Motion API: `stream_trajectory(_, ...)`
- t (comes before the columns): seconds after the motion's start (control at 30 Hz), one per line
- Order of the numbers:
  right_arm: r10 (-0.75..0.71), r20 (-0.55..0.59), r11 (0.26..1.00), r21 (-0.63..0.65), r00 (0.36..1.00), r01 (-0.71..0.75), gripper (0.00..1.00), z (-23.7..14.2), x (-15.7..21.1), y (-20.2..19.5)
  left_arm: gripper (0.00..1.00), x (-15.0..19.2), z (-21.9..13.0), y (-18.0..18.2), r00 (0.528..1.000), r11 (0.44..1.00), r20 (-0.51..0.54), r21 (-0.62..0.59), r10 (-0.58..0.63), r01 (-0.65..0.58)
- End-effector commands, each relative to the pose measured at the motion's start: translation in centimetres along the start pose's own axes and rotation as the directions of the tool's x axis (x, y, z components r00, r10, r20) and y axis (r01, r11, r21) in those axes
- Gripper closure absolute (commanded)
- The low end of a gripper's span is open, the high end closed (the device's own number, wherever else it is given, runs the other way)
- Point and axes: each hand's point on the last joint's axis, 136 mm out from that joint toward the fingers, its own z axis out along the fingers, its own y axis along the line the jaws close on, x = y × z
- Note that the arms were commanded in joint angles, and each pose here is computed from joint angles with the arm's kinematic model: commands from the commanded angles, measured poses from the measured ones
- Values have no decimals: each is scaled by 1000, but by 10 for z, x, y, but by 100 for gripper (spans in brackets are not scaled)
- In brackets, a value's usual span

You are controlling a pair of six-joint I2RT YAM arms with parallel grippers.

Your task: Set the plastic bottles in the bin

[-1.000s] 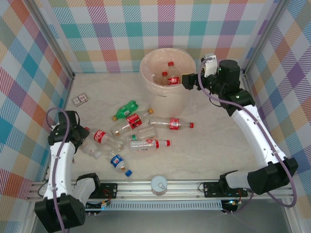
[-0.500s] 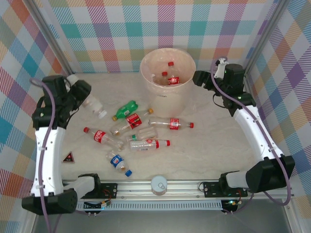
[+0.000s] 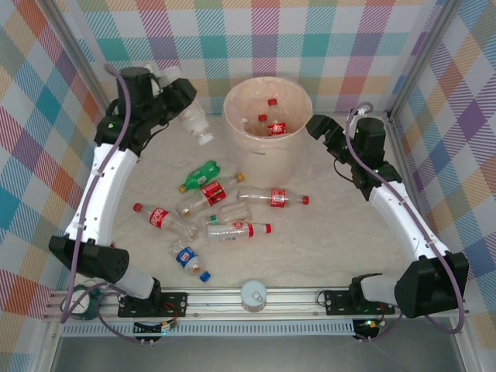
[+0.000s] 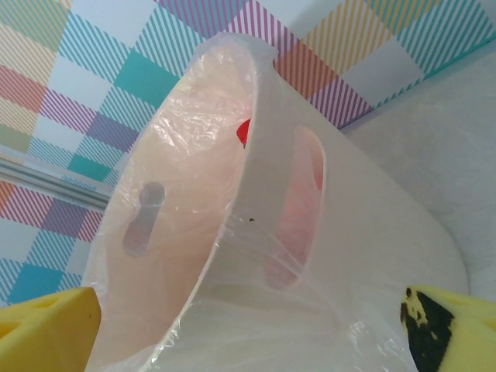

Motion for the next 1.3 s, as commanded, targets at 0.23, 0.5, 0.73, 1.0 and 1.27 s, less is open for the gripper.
stream_trajectory(0.23,55,-108,995,-75,993,-63,1,11,23,9,68,14,45,-79,992,981,26,147,126,-128)
stream_trajectory(0.5,58,-128,995,-74,990,-68,1,21,27,8,68,10,62,-97,994,975,60,197,95,-105)
stream_trajectory(0.73,53,-155,996,-65,987,-64,1,35,33,7,68,3,77,-103,989,973,102,197,103,-121)
stream_trajectory(1.0,47,-155,997,-47,987,-55,1,37,36,5,65,31,109,-96,965,955,33,135,262,-264)
stream_trajectory(1.27,40,-152,998,-39,988,-46,1,36,37,5,62,84,146,-84,896,894,-79,148,438,-424)
